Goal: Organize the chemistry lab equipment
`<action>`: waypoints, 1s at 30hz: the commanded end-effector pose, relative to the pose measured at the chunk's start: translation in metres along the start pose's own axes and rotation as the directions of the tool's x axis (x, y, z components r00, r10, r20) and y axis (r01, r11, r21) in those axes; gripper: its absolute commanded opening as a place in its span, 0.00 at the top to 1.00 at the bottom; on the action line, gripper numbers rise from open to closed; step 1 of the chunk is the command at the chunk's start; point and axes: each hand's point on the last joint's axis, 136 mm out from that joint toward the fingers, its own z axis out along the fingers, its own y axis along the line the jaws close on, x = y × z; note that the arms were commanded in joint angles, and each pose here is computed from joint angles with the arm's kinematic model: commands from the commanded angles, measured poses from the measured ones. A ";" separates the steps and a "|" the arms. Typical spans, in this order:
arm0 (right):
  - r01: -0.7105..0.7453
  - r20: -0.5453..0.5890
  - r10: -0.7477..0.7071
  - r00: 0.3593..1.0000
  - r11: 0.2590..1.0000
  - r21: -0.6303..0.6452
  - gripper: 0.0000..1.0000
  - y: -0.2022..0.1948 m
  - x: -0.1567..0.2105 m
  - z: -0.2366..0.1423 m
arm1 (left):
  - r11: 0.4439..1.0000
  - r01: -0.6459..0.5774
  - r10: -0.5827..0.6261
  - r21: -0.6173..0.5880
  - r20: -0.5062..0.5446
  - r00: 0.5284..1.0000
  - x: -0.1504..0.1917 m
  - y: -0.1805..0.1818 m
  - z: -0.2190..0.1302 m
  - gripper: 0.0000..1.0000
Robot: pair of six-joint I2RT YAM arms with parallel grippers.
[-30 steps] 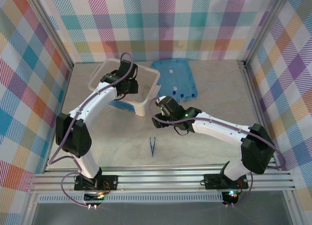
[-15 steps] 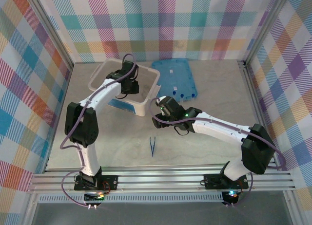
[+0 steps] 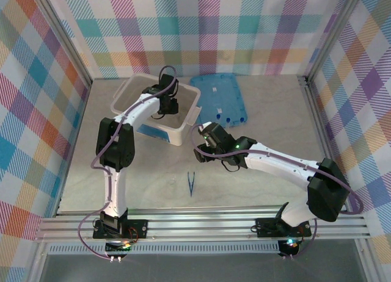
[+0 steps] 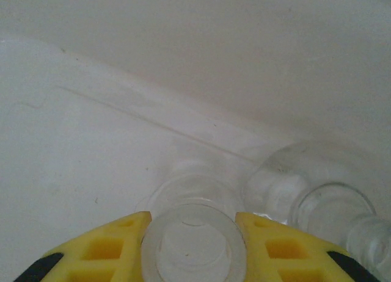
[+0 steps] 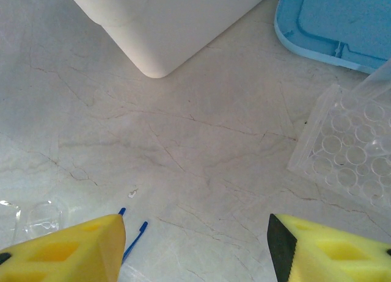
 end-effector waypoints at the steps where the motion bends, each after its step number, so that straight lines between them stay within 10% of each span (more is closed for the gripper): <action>1: -0.010 0.013 0.009 1.000 1.000 0.013 0.36 -0.002 -0.001 -0.007 | 0.999 0.033 -0.032 -0.004 0.020 0.999 -0.012 0.006 0.000 0.73; 30: -0.020 0.010 0.020 1.000 1.000 0.013 0.36 -0.001 -0.003 -0.003 | 0.999 0.043 -0.044 -0.018 -0.046 0.998 -0.002 0.014 0.023 0.71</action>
